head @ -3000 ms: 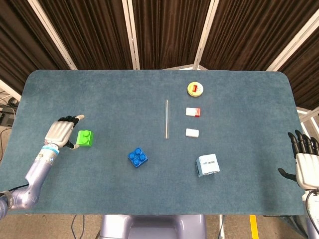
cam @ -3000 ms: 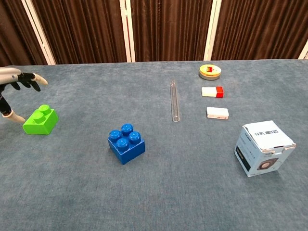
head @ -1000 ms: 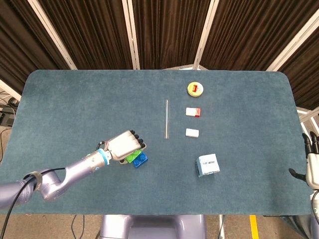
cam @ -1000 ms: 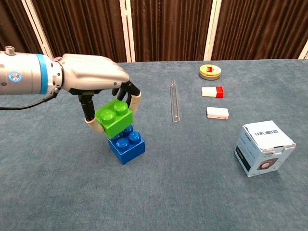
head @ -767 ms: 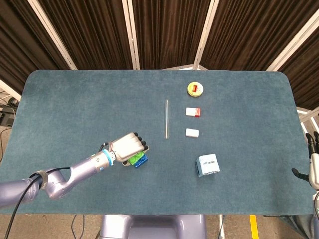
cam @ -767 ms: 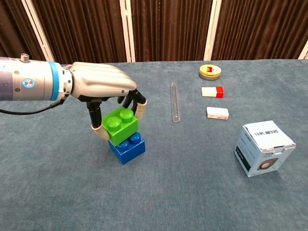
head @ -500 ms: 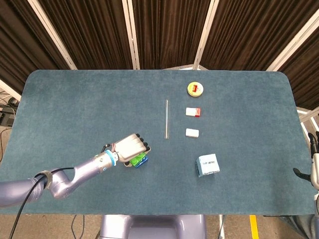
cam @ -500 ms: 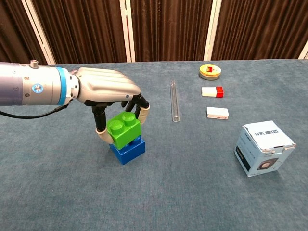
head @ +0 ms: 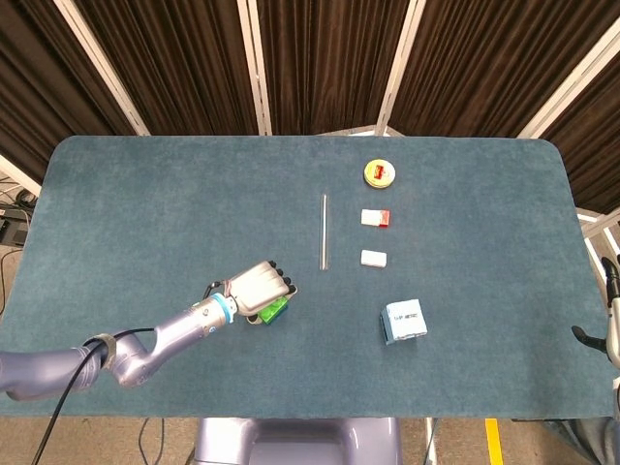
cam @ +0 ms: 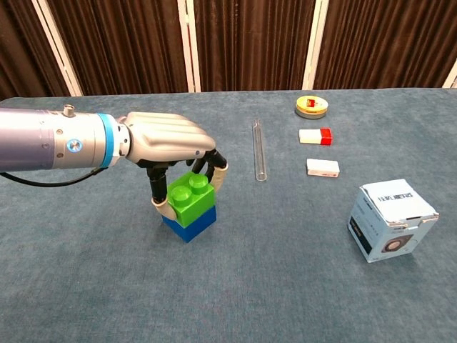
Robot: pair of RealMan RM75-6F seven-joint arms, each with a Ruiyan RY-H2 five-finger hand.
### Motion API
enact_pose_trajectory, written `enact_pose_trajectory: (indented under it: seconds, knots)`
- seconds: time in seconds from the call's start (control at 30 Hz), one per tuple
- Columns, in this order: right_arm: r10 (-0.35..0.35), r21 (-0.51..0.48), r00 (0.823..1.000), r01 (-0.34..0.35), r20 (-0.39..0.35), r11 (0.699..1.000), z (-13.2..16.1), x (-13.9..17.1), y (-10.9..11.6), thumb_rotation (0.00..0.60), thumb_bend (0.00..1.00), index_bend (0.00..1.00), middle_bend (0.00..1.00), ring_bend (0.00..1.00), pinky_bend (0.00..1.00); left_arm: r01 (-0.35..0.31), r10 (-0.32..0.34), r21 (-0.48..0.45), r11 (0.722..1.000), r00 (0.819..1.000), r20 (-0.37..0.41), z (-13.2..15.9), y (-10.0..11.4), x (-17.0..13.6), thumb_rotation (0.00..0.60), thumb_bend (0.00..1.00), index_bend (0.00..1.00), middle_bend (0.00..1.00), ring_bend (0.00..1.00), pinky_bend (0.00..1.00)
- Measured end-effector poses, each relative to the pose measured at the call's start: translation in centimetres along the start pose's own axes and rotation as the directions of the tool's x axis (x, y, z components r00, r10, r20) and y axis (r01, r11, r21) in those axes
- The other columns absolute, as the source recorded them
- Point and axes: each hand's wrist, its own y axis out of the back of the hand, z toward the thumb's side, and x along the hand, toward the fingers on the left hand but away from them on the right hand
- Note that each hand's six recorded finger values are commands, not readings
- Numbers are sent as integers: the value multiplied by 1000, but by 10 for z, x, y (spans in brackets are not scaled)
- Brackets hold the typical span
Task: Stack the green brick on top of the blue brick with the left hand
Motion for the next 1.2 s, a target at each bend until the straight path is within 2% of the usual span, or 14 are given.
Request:
enact_pose_trajectory:
  seconds: [0.17,0.27,0.33,0.4,0.47,0.67,0.9,0.97,1.07,1.17,1.2]
  knots:
    - [0,-1,1000,0,-1,1000,0,0,0,600,0,0,0,0,0,12,-12,2,1000,1000,1,2,-6,4,600,0,523,475,377,338]
    - [-1,-2,1000,1,1,1000,0,0,0,600,0,0,0,0,0,15,-15,0,1000,1000,-1,4,-8,6,600,0,454,373,315,291]
    - [0,-3,1000,0,2,1000,-1,0,0,600,0,0,0,0,0,12,-12,0,1000,1000,-5,3,-8,7,600,0,265,197,179,196]
    - [0,-4,1000,0,4,1000,-2,0,0,600,0,0,0,0,0,2,-2,-5,1000,1000,-9,3,-6,7,600,0,97,65,62,108]
    - [0,-4,1000,0,4,1000,-2,0,0,600,0,0,0,0,0,-4,4,-4,1000,1000,-11,2,-4,6,600,0,13,6,8,47]
    - [-7,-25,1000,7,-6,1000,0,1,2,600,0,0,0,0,0,-25,24,-15,1000,1000,-14,-2,9,-5,600,0,0,0,0,0]
    - [-14,-41,1000,13,-17,999,2,3,4,600,0,0,0,0,0,-97,95,-27,995,993,-66,-20,33,-32,600,0,0,0,0,0]
    - [-14,-47,1000,13,-21,999,2,3,4,600,0,0,0,0,0,-133,129,-33,991,987,-94,-27,39,-43,600,0,0,0,0,0]
    - [-13,-53,999,11,-30,999,3,4,4,600,0,0,0,0,0,-207,197,-45,977,966,-165,-42,48,-65,600,0,0,0,0,0]
    - [-13,-56,999,11,-44,998,6,5,5,600,0,0,0,0,0,-294,269,-53,954,923,-274,-62,54,-99,600,0,0,0,0,0]
    - [-13,-56,999,10,-49,998,6,5,4,600,0,0,0,0,0,-328,294,-54,943,899,-326,-70,55,-116,600,0,0,0,0,0]
